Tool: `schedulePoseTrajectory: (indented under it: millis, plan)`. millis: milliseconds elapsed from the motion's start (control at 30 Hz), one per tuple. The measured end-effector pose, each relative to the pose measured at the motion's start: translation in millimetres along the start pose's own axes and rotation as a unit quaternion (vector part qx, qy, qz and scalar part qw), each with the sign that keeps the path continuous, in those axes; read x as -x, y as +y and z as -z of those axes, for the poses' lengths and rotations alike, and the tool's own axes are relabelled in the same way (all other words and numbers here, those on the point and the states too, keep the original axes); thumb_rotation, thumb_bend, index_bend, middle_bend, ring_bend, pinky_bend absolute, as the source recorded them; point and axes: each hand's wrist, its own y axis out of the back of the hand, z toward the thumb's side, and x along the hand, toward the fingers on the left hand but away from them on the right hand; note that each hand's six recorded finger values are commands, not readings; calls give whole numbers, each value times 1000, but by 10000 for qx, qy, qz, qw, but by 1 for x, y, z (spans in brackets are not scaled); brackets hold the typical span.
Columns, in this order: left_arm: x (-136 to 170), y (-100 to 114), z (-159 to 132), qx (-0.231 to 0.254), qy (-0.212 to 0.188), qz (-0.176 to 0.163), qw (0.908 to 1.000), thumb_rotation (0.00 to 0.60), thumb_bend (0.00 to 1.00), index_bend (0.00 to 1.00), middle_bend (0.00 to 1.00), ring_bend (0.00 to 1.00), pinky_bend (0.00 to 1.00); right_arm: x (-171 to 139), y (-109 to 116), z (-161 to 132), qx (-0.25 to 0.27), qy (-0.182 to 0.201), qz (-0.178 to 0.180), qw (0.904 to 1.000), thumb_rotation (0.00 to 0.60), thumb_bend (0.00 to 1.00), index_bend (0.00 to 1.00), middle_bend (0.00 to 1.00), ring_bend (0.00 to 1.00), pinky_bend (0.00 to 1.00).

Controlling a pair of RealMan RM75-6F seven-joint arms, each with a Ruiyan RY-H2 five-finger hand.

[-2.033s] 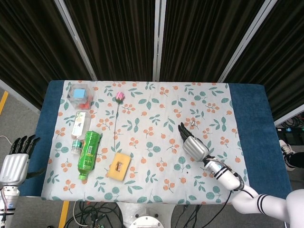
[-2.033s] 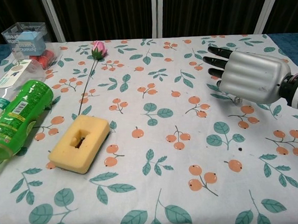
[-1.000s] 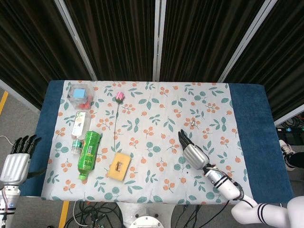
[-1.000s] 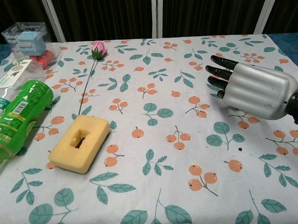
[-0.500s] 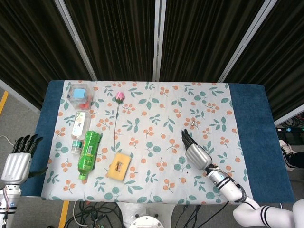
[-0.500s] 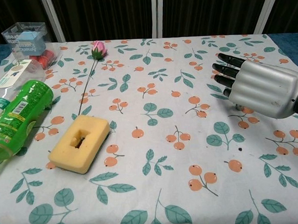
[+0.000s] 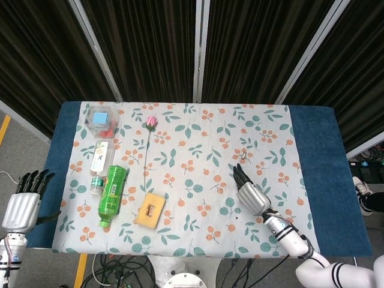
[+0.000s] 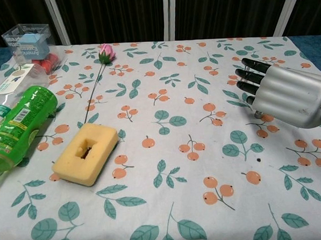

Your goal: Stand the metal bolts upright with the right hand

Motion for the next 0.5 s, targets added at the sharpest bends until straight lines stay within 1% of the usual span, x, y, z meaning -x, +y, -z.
schedulePoseTrajectory:
  millis: [133, 233, 300, 333, 433, 500]
  plan:
    - [0, 0, 0, -3, 6, -10, 10000, 600, 0, 127, 67, 0, 0, 1, 2, 2, 49, -52, 46, 10000, 600, 395, 397, 139, 0, 0]
    - [0, 1, 0, -8, 2, -14, 10000, 600, 0, 128, 67, 0, 0, 2, 5, 6, 162, -126, 105, 9997, 600, 396, 339, 135, 0, 0]
    - [-1, 2, -1, -12, -13, -24, 10000, 600, 0, 127, 67, 0, 0, 1, 9, 9, 345, -199, 139, 9991, 600, 396, 282, 133, 0, 0]
    - [-2, 2, -1, -16, -21, -29, 10000, 600, 0, 127, 67, 0, 0, 1, 11, 11, 463, -244, 153, 9985, 600, 396, 268, 134, 0, 0]
    - [-4, 4, -3, -27, -57, -49, 10000, 600, 0, 127, 67, 0, 0, -4, 18, 22, 1033, -452, 194, 9934, 600, 396, 250, 141, 0, 0]
    - [-5, 5, -3, -36, -75, -59, 9999, 600, 0, 127, 67, 0, 0, -9, 22, 32, 1580, -621, 181, 9853, 600, 395, 249, 152, 0, 0]
